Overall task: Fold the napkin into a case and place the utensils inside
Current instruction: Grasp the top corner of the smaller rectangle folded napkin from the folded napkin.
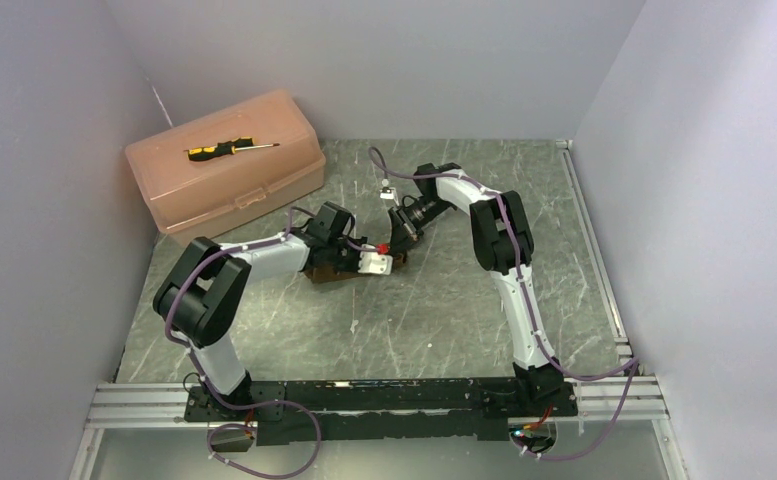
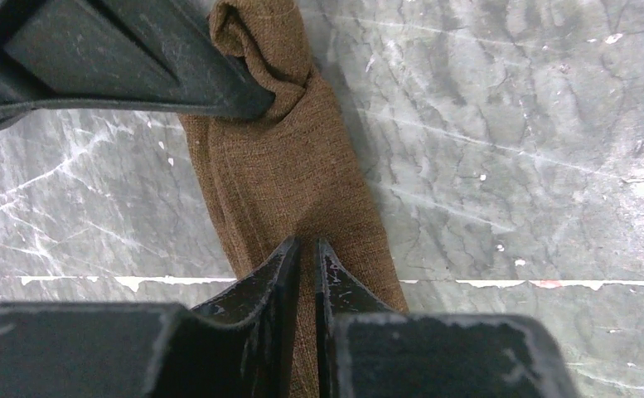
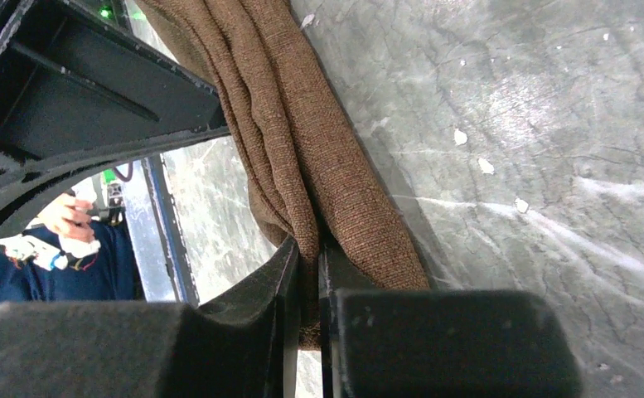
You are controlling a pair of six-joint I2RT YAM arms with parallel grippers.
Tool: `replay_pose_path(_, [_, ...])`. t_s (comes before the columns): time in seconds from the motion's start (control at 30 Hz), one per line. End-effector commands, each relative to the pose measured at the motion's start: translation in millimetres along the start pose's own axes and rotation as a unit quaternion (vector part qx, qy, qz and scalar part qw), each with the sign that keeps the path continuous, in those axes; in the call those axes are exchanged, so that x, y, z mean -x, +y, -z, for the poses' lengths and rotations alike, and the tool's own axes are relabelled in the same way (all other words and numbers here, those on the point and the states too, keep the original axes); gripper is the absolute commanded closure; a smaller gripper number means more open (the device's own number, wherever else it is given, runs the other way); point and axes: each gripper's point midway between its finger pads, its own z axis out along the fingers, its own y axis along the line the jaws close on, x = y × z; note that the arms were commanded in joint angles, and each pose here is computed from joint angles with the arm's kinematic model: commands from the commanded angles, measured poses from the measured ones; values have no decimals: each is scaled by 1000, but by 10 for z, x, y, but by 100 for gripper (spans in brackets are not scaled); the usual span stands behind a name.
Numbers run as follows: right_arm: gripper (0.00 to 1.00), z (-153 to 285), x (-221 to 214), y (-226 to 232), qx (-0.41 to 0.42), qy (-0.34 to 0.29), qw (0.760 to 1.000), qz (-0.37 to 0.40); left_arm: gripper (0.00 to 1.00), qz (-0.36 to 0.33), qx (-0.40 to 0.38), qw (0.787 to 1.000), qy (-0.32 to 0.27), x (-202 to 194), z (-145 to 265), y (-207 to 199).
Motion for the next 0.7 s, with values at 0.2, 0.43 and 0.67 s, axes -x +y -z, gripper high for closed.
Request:
replay_pose_path(0.2, [0,346,53,-96,-88,-37,992,81,84,31,-39,999,23,-257,-17,-289])
replay_pose_path(0.43, [0,772,214,93,-165,-86,978,93,86,34,-44,998,8,-204,-24,-326])
replay_pose_path(0.67, [0,1615,404,83,-361,-257,895,44,86,32,-42,999,3,-175,-20,-331])
